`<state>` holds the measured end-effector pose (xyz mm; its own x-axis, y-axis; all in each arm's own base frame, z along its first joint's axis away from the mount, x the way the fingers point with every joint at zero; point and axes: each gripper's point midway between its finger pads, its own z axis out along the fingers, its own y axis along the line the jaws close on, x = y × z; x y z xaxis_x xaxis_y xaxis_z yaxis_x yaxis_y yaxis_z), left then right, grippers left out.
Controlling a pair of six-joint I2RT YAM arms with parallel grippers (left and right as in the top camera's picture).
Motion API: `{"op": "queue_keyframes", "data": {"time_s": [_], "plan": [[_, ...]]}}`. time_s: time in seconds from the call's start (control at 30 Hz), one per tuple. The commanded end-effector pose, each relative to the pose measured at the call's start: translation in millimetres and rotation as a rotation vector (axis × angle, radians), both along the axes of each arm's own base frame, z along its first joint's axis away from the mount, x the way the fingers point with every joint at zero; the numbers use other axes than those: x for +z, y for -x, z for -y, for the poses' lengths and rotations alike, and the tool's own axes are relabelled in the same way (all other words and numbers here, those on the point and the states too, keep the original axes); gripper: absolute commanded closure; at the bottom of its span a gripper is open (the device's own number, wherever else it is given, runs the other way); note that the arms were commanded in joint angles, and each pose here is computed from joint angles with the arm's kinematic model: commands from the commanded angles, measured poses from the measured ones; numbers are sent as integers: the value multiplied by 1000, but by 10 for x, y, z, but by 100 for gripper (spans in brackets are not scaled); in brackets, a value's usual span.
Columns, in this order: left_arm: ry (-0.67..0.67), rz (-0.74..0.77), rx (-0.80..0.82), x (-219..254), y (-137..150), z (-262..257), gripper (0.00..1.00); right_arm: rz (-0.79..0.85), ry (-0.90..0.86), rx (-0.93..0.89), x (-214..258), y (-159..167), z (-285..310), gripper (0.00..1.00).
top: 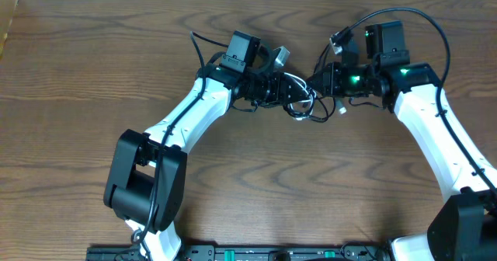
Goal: Untangle cables
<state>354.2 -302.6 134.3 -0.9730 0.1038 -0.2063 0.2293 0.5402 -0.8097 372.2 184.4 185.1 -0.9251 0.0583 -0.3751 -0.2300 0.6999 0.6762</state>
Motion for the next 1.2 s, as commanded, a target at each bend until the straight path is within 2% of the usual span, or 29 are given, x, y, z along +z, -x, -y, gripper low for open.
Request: {"op": "queue_keyframes", "data": {"time_s": [0.0,0.1,0.23,0.27,0.37,0.5,0.7,0.8,0.83,0.87,0.97,1.07,1.17], "plan": [[-9,42,4,81,-42,-12,59,69,-191,157,406,182,-186,99],[-6,40,2,84,-38,-9,53,96,-261,202,539,204,-234,99],[17,29,-22,114,11,12,51,140,-320,235,681,187,-260,99],[26,32,-37,125,34,20,55,148,-323,228,698,160,-250,99],[47,51,-89,147,105,37,92,176,-306,190,715,49,-216,99],[61,44,-108,162,145,43,93,167,-237,78,626,-124,-128,99],[49,50,-99,144,123,29,93,28,39,-258,114,-339,448,99],[-8,73,-63,65,47,-18,92,7,71,-290,51,-334,577,99],[-37,84,-44,26,6,-47,84,4,77,-295,40,-333,610,99],[-84,104,-13,-35,-60,-96,70,-4,97,-313,9,-332,659,99],[-200,148,60,-169,-208,-230,51,-27,217,-396,-134,-325,887,99],[-307,213,132,-255,-369,-337,43,-57,348,-472,-272,-273,1127,99],[-310,282,147,-240,-470,-231,37,-65,362,-477,-292,-256,1150,99]]}}
